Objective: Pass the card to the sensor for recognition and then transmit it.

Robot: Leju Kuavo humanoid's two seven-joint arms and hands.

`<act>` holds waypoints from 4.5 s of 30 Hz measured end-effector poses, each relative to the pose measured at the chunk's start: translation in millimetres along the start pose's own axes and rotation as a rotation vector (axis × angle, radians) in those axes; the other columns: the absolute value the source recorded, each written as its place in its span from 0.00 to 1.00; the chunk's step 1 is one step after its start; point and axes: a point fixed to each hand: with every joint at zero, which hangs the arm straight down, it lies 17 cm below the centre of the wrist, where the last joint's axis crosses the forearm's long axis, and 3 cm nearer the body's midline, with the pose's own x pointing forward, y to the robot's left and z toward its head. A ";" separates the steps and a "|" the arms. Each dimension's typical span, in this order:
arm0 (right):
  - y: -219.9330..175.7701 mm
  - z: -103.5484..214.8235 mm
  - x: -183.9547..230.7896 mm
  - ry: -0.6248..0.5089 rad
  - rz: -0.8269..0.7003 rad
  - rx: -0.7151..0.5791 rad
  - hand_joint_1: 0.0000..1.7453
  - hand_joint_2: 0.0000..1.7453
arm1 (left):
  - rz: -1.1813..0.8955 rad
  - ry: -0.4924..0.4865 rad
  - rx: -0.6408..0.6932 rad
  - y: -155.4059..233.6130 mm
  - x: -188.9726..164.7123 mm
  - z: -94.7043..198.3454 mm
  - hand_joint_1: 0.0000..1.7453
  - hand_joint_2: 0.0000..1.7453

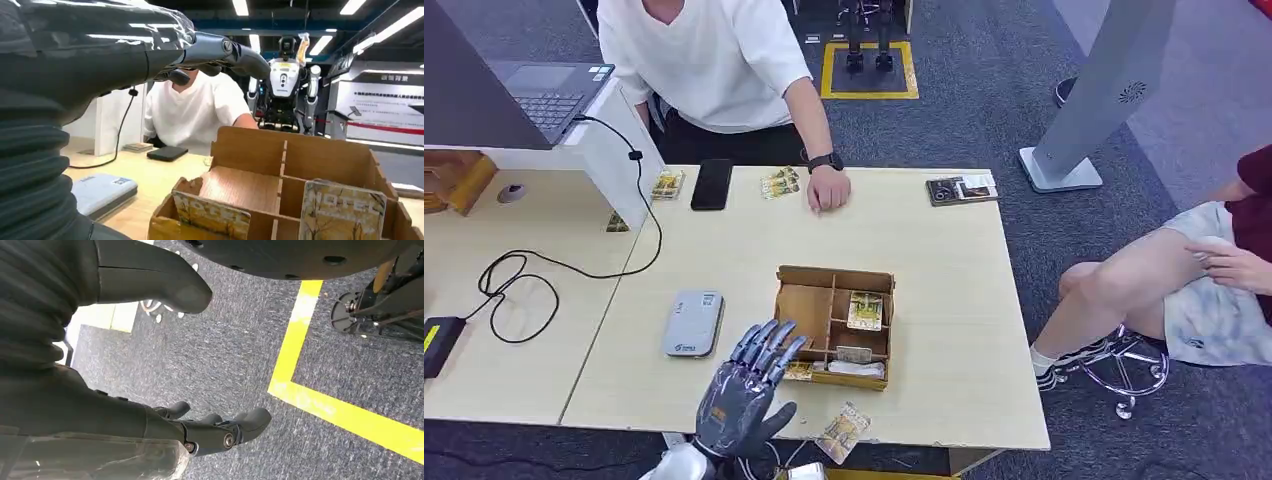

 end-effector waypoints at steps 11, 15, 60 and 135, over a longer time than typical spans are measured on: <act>0.2 0.0 0.1 0.000 0.001 0.001 0.00 1.00 | -0.013 -0.008 -0.074 -21.4 4.6 0.2 0.00 1.00; 0.2 0.0 0.1 0.000 0.002 0.001 0.00 1.00 | -0.010 -0.003 -0.097 -28.0 5.4 -0.3 0.00 1.00; 7.1 1.7 0.1 0.010 0.009 0.004 0.00 1.00 | -0.022 0.125 -0.080 -40.2 15.8 -16.2 1.00 1.00; 2.8 1.5 4.2 0.026 0.027 -0.019 0.00 1.00 | 0.154 -0.067 0.044 -3.9 95.9 -62.3 0.00 1.00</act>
